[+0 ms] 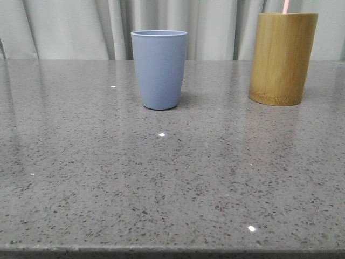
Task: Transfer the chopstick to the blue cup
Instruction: 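Open the left gripper and raise it away from the cup, then grasp the pink straw in the bamboo cup with the right gripper, lift out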
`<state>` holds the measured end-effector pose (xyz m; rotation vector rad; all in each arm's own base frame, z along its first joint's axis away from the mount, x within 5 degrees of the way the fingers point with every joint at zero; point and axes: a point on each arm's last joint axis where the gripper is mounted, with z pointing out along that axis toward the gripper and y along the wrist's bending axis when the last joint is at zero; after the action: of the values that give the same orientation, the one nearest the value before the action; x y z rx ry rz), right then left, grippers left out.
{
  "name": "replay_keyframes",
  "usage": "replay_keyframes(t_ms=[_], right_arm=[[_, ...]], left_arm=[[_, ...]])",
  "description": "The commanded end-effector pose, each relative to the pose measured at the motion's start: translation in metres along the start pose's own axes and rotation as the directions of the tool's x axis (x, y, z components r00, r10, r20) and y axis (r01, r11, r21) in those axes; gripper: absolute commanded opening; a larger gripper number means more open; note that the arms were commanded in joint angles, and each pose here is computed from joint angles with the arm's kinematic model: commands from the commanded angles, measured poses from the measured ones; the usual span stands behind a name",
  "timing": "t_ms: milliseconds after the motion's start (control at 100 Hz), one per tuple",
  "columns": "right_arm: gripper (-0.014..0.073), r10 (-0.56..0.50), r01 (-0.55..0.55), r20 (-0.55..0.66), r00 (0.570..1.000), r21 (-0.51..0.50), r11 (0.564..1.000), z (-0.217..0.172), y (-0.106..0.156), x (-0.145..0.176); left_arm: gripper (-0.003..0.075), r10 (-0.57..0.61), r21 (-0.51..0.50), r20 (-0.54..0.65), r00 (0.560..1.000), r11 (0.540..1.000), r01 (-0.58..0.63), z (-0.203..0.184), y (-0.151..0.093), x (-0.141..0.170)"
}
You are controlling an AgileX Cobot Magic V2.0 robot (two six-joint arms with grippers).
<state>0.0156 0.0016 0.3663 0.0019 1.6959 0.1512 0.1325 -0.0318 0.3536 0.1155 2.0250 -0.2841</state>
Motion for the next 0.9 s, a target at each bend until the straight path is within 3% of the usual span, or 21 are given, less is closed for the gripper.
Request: replay_keyframes(t_ms=[0,170,350,890], right_arm=[[0.0614,-0.001,0.001,0.082,0.997,-0.004,1.000,0.000,0.001,-0.015],[0.0614,-0.001,0.001,0.092,0.996,-0.005,1.000,0.000,0.002,-0.016],[0.0614,0.004,-0.002,0.113,0.994,-0.010,1.000,0.011,0.002,-0.022],[0.0614,0.022,-0.018,0.107,0.994,-0.032,0.999,0.158,0.009,-0.054]], left_arm=[[0.0504,-0.012,-0.013,0.108,0.994,1.000,0.014,-0.019,0.002,0.005],[0.0504,-0.011,-0.016,0.141,0.990,1.000,0.013,-0.034,0.004,0.031],[0.0504,-0.010,-0.015,0.146,0.989,1.000,0.012,-0.037,0.004,0.038],[0.0503,-0.010,-0.016,0.149,0.989,1.000,0.012,-0.037,0.004,0.038]])
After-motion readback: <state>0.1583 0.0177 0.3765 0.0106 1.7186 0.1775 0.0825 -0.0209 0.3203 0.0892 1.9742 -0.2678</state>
